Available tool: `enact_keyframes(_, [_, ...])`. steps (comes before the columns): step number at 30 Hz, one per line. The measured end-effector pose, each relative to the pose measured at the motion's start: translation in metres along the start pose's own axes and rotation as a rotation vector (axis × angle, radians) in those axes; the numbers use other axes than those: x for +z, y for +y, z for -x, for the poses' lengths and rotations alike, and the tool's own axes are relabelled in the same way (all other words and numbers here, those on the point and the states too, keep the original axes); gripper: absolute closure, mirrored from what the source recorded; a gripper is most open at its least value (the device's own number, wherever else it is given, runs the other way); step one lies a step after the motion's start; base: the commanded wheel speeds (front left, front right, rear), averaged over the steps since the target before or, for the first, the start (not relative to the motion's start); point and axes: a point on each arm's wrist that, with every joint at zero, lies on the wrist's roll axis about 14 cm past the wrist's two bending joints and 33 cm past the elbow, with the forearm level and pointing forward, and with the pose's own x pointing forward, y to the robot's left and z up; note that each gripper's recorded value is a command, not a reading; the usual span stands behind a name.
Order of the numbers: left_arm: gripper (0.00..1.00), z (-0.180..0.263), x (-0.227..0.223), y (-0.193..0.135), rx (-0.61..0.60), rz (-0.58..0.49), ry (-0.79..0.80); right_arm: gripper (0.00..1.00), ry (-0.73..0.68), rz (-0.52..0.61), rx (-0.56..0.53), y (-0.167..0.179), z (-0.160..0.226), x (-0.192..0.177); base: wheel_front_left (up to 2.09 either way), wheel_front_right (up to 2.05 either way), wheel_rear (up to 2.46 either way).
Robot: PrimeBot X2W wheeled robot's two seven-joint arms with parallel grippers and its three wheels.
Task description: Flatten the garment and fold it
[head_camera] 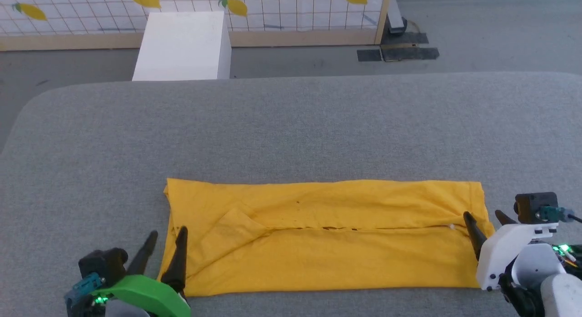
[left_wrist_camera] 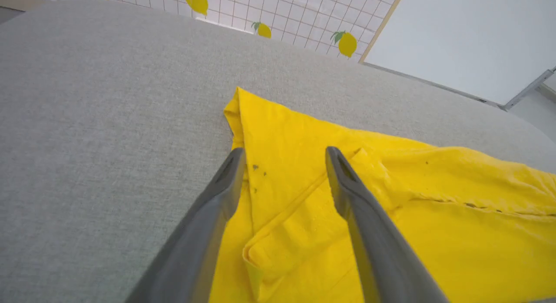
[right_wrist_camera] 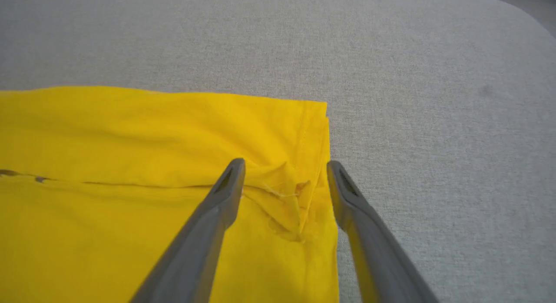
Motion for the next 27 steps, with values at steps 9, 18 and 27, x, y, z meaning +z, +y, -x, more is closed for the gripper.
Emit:
enact_keyframes(9, [0.0, -0.013, 0.069, -0.002, 0.043, -0.123, -0.296, 0.0, -0.262, -0.072, -0.025, 0.005, 0.016, 0.041, 0.0, 0.0, 0.0])
enact_keyframes(18, [0.0, -0.031, 0.118, -0.008, 0.063, -0.177, -0.455, 0.0, -0.208, -0.088, -0.074, -0.004, 0.006, 0.028, 0.0, 0.0, 0.0])
enact_keyframes(27, [0.0, -0.047, 0.104, -0.013, 0.053, -0.237, -0.414, 0.0, 0.096, -0.175, -0.1, -0.014, -0.011, -0.03, 0.0, 0.0, 0.0])
